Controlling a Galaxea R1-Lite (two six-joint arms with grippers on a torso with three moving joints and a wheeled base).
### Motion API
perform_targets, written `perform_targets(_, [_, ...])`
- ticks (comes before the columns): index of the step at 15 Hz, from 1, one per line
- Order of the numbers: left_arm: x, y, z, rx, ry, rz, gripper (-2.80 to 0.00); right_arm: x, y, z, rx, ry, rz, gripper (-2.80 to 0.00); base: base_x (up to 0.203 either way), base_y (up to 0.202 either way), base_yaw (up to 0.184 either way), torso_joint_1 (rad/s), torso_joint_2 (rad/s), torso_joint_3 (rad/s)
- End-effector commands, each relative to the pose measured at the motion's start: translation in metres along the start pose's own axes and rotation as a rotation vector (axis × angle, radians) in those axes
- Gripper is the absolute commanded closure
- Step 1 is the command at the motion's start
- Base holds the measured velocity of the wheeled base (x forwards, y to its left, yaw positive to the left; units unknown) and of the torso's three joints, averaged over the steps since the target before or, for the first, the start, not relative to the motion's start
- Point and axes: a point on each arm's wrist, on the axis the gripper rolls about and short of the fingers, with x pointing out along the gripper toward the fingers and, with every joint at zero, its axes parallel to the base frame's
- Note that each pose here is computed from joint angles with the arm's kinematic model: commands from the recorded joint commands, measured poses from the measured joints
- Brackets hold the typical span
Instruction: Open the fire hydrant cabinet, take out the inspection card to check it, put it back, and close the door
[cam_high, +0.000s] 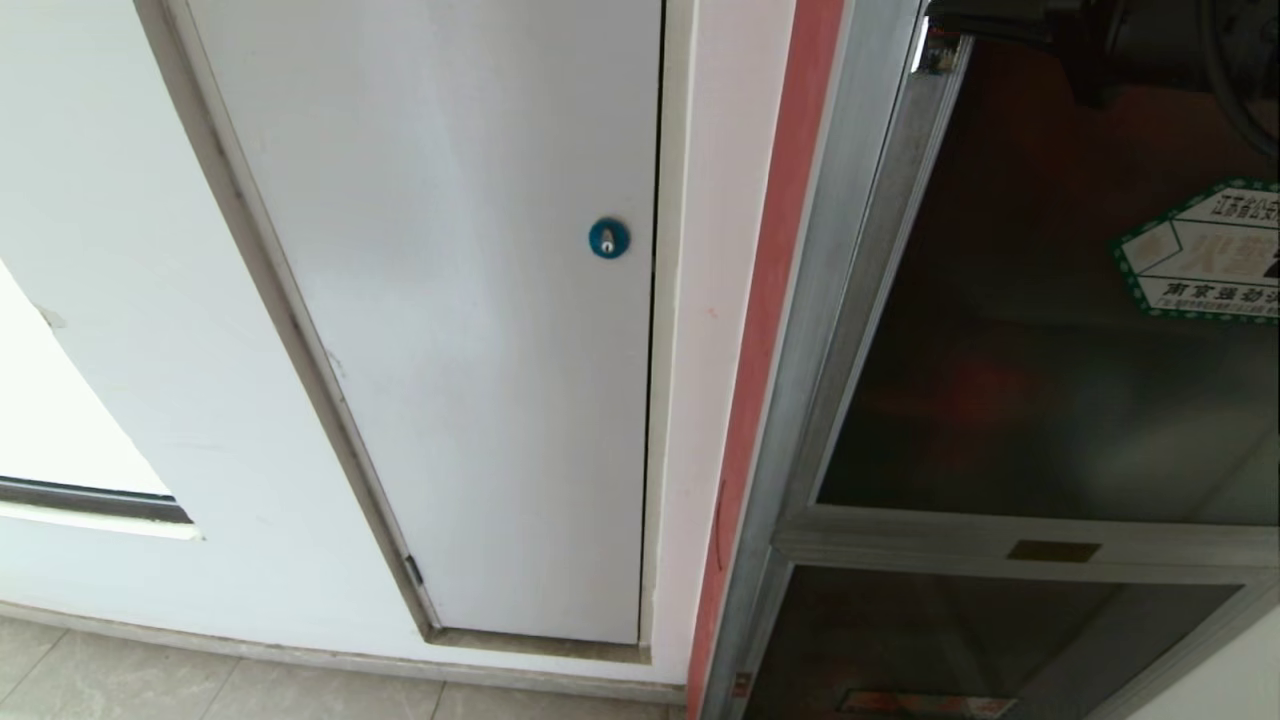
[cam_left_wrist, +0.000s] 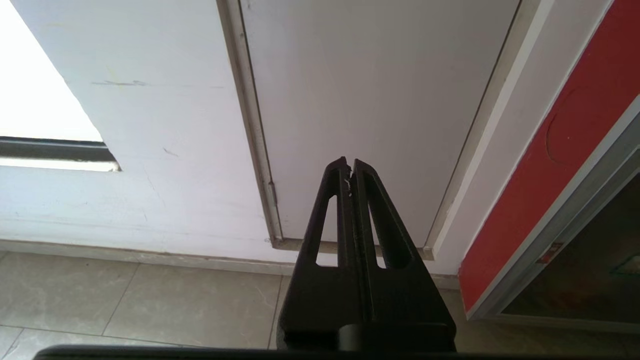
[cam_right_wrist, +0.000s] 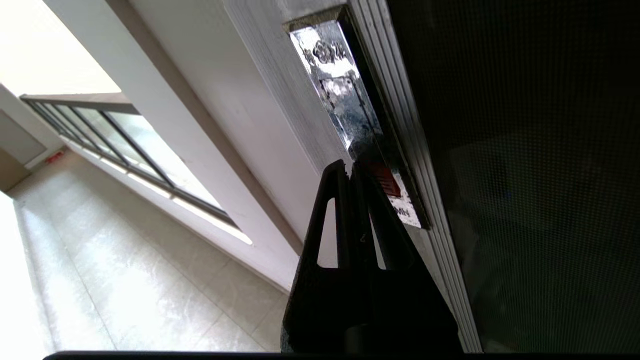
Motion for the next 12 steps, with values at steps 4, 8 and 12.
perform_targets(4, [0.0000,0.0000,0.0001,0.000,-0.001,0.000,0.00,-0.0027,-0.0009,-0.0016,0.005,0.003,-0.013,0.00,0.000,0.000,0.000,0.000,0.00,0.000])
perform_targets(8, [0.0000,0.0000,0.0001,0.000,-0.001,0.000,0.00,-0.0040,-0.0047,-0.0041,0.010,0.008,-0.034,0.00,0.000,0.000,0.000,0.000,0.00,0.000])
perform_targets(12, [0.0001,0.0000,-0.0002,0.000,0.000,0.000,0.00,-0.0053,-0.0050,-0.0046,0.011,0.010,-0.037,0.00,0.000,0.000,0.000,0.000,0.00,0.000])
